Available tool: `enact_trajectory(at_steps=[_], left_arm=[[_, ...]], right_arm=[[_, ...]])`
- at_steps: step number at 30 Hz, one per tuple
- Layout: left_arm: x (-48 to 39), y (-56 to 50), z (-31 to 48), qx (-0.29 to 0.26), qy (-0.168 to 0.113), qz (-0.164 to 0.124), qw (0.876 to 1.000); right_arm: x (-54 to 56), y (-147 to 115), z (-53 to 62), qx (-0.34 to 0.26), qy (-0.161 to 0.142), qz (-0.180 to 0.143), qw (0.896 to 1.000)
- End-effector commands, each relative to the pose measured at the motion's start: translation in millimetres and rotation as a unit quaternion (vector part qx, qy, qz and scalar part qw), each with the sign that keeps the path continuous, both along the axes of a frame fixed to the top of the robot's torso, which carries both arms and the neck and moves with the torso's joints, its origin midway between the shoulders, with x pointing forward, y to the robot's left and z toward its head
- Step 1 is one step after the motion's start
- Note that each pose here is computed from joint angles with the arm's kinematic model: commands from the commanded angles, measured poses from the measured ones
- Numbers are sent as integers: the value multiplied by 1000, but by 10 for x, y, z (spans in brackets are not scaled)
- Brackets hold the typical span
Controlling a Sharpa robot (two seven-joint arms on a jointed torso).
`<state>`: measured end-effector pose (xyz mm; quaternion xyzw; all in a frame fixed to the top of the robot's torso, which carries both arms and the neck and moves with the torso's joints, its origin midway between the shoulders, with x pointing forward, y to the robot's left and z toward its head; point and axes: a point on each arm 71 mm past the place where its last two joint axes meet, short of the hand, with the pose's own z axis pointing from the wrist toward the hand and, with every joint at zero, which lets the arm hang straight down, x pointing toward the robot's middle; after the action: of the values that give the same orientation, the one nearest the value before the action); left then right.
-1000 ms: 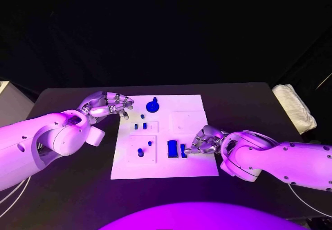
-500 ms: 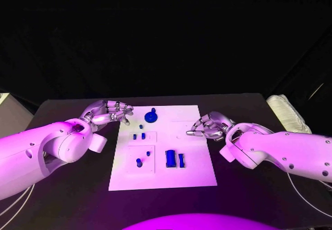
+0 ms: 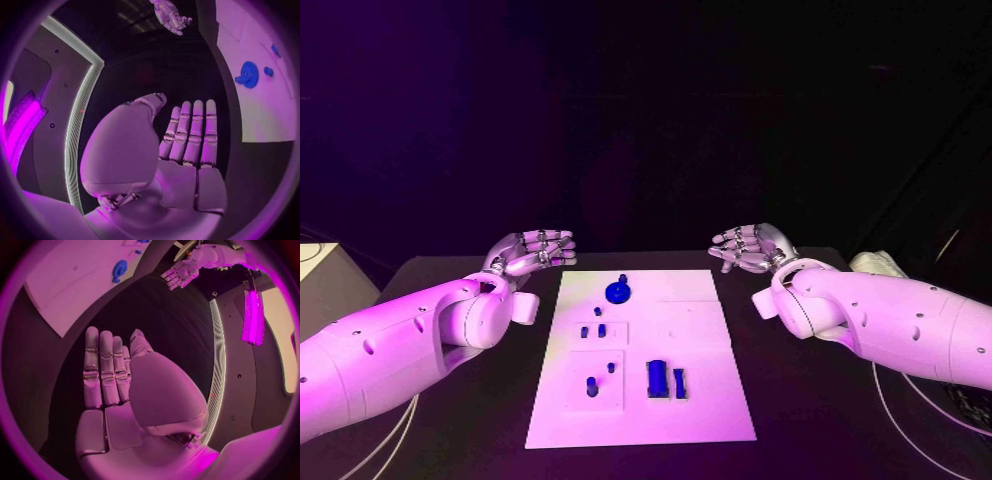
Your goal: Assemble the parts on the task board
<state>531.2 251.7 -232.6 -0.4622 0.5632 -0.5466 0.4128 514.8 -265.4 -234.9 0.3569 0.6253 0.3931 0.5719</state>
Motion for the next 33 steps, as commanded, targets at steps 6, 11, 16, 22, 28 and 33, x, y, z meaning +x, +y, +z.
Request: enact_trajectory(at_steps=[6, 11, 16, 22, 28, 33], left_arm=[[59, -10, -33, -7, -3, 19, 1000], [-12, -83, -32, -6, -7, 30, 1000], [-152, -214, -22, -4, -14, 49, 999], [-428, -429, 21, 3, -24, 82, 996], [-628, -555, 67, 9, -30, 102, 994], [-692, -592, 84, 11, -32, 109, 993]], right_arm=[[66, 31, -1, 22, -8, -2, 1000], [-23, 162, 1, 60, -12, -5, 998], [-195, 385, 23, 126, -14, -13, 992], [-432, 639, 78, 201, -10, -29, 979], [-529, 728, 106, 228, -6, -36, 973], [-530, 730, 107, 228, -6, -36, 973]])
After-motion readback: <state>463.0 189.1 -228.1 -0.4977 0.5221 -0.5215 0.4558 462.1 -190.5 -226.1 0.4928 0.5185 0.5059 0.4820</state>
